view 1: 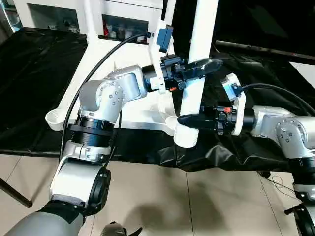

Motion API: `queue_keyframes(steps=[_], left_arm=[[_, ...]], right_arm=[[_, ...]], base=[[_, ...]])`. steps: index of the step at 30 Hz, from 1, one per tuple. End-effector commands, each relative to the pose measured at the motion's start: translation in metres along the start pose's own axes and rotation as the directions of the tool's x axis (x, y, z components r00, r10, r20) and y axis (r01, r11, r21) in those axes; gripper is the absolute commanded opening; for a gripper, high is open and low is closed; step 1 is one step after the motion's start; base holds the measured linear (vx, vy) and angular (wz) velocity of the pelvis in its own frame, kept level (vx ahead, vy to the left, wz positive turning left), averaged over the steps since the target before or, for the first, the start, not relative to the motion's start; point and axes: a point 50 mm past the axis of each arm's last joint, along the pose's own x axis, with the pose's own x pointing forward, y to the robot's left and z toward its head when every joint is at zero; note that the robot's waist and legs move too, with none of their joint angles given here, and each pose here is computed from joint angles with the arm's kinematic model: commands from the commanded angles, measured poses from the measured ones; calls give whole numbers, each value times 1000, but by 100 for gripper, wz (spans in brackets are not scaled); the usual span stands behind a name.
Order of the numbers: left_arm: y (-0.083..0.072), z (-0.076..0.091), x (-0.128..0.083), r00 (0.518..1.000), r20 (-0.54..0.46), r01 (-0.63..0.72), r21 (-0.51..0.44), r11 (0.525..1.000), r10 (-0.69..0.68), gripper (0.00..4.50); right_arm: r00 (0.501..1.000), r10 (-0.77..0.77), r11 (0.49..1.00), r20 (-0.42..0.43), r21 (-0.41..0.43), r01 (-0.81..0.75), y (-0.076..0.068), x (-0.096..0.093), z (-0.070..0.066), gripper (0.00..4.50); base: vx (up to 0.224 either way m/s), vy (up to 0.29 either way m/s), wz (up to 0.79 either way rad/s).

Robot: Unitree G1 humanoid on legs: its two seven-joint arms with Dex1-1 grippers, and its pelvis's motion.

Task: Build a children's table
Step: Pick table leg

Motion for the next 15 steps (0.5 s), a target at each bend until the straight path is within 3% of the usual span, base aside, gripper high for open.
queue_keyframes(steps=[1,15], left_arm=[[-8,1,6,999,-15,51,11,999,-51,184],[-10,-4,10,996,-38,76,4,997,-76,184]], right_arm=[[1000,10,1000,1,-1,-10,0,0,3,331],[997,82,997,2,1,-82,5,7,3,331]], base=[[0,0,0],[0,0,0]])
